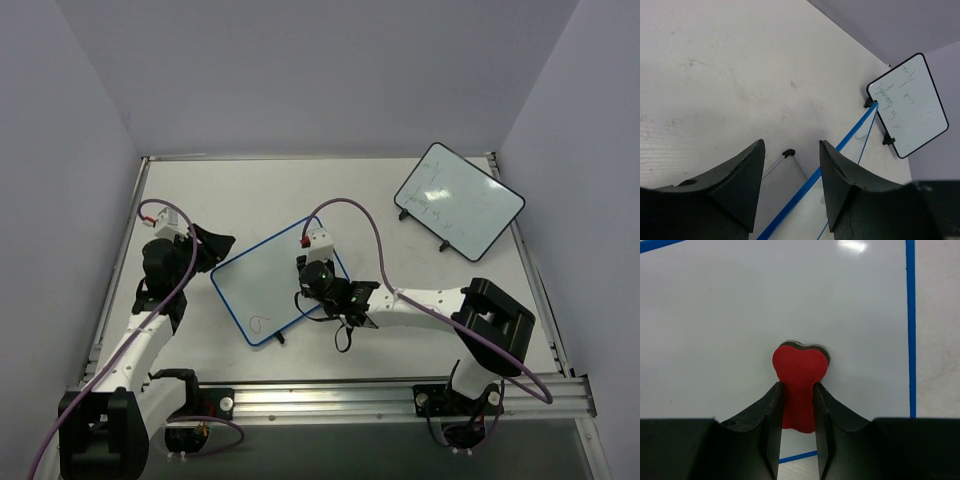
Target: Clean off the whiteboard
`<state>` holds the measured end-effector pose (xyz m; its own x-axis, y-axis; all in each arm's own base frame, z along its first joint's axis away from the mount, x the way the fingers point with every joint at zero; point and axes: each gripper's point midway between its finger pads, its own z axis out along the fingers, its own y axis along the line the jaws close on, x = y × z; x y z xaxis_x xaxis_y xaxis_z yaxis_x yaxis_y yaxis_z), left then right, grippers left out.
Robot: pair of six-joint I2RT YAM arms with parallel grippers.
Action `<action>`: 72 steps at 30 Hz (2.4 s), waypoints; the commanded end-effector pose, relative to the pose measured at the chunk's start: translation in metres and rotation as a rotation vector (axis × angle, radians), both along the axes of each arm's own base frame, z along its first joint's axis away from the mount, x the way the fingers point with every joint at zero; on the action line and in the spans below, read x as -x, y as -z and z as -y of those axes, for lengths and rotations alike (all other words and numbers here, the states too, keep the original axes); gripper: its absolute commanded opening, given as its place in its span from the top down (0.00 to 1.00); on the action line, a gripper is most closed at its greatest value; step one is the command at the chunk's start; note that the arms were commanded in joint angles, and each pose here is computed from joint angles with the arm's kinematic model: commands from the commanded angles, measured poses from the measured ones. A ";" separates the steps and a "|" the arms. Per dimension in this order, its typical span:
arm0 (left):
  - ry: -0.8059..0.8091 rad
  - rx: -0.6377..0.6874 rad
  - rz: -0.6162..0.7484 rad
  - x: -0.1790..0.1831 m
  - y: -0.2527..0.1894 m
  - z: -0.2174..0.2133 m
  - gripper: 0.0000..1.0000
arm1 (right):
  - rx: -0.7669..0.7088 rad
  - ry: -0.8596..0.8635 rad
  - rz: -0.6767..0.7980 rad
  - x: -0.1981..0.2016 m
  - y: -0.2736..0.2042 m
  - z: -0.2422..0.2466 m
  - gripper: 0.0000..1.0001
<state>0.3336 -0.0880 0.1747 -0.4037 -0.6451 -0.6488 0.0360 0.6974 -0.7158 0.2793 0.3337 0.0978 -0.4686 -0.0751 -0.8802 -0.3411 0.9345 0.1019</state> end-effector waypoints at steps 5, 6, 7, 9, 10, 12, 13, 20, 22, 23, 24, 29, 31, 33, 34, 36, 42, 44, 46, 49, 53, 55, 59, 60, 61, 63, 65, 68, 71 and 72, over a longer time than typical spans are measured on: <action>-0.025 -0.016 0.147 -0.010 -0.029 -0.010 0.43 | -0.028 -0.016 0.009 0.017 0.002 -0.017 1.00; -0.052 -0.018 0.147 -0.013 -0.028 -0.021 0.44 | -0.025 -0.022 0.009 0.019 0.003 -0.019 1.00; -0.045 -0.016 0.154 -0.017 -0.027 -0.020 0.45 | -0.022 -0.036 0.007 0.024 0.004 -0.023 1.00; 0.009 -0.002 0.166 -0.019 -0.026 -0.013 0.45 | -0.021 -0.046 0.008 0.027 0.004 -0.027 1.00; 0.039 0.008 0.190 -0.025 -0.026 -0.009 0.45 | -0.021 -0.061 0.009 0.031 0.004 -0.032 1.00; 0.095 0.047 0.206 -0.028 -0.028 -0.001 0.45 | -0.028 -0.074 0.018 0.034 0.002 -0.038 1.00; 0.155 0.067 0.223 -0.030 -0.028 0.008 0.46 | -0.023 -0.080 0.017 0.036 0.004 -0.040 1.00; 0.255 0.128 0.259 -0.030 -0.026 0.023 0.46 | -0.013 -0.108 0.025 0.045 0.006 -0.056 1.00; 0.260 0.124 0.282 -0.029 -0.030 0.023 0.46 | -0.010 -0.111 0.024 0.046 0.008 -0.058 1.00; 0.266 0.125 0.284 -0.027 -0.029 0.024 0.46 | -0.009 -0.112 0.022 0.047 0.009 -0.058 1.00; 0.266 0.128 0.286 -0.026 -0.030 0.024 0.46 | -0.007 -0.114 0.023 0.047 0.009 -0.059 1.00; 0.301 0.139 0.316 -0.024 -0.036 0.029 0.46 | -0.010 -0.119 0.023 0.049 0.009 -0.062 1.00; 0.317 0.141 0.322 -0.023 -0.034 0.030 0.46 | -0.009 -0.122 0.024 0.050 0.009 -0.063 1.00; 0.330 0.137 0.330 -0.021 -0.034 0.032 0.46 | -0.006 -0.126 0.026 0.051 0.008 -0.065 1.00; 0.342 0.132 0.334 -0.020 -0.034 0.033 0.46 | -0.003 -0.129 0.024 0.052 0.009 -0.066 1.00; 0.348 0.111 0.344 -0.019 -0.034 0.033 0.46 | 0.002 -0.131 0.022 0.052 0.011 -0.067 1.00; 0.384 0.037 0.365 -0.015 -0.029 0.036 0.46 | 0.019 -0.134 0.018 0.054 0.012 -0.066 1.00; 0.407 0.034 0.374 -0.011 -0.029 0.039 0.45 | 0.025 -0.133 0.019 0.054 0.013 -0.064 1.00; 0.420 0.032 0.387 -0.012 -0.030 0.041 0.45 | 0.018 -0.127 0.025 0.053 0.010 -0.063 1.00; 0.435 0.041 0.385 -0.012 -0.027 0.043 0.45 | 0.003 -0.126 0.029 0.053 0.009 -0.062 1.00; 0.467 0.047 0.395 -0.009 -0.027 0.048 0.45 | 0.008 -0.129 0.026 0.055 0.011 -0.061 1.00; 0.479 0.042 0.399 -0.007 -0.027 0.051 0.45 | 0.010 -0.129 0.027 0.055 0.011 -0.061 1.00; 0.504 0.012 0.393 -0.004 -0.024 0.056 0.45 | 0.012 -0.123 0.031 0.053 0.010 -0.059 1.00; 0.503 0.006 0.399 -0.005 -0.026 0.055 0.45 | 0.010 -0.121 0.034 0.053 0.008 -0.059 1.00; 0.506 0.004 0.400 -0.005 -0.026 0.056 0.45 | 0.011 -0.121 0.034 0.053 0.008 -0.059 1.00; 0.508 0.003 0.396 -0.006 -0.024 0.056 0.45 | 0.010 -0.121 0.036 0.053 0.006 -0.060 1.00; 0.521 -0.001 0.401 -0.004 -0.024 0.057 0.48 | 0.013 -0.120 0.039 0.052 0.007 -0.060 1.00; 0.559 0.002 0.396 0.001 -0.022 0.068 0.49 | 0.022 -0.119 0.040 0.051 0.009 -0.061 1.00; 0.571 -0.011 0.391 0.003 -0.021 0.072 0.50 | 0.024 -0.117 0.037 0.050 0.011 -0.063 1.00; 0.572 -0.015 0.389 0.003 -0.020 0.073 0.51 | 0.024 -0.117 0.036 0.051 0.012 -0.063 1.00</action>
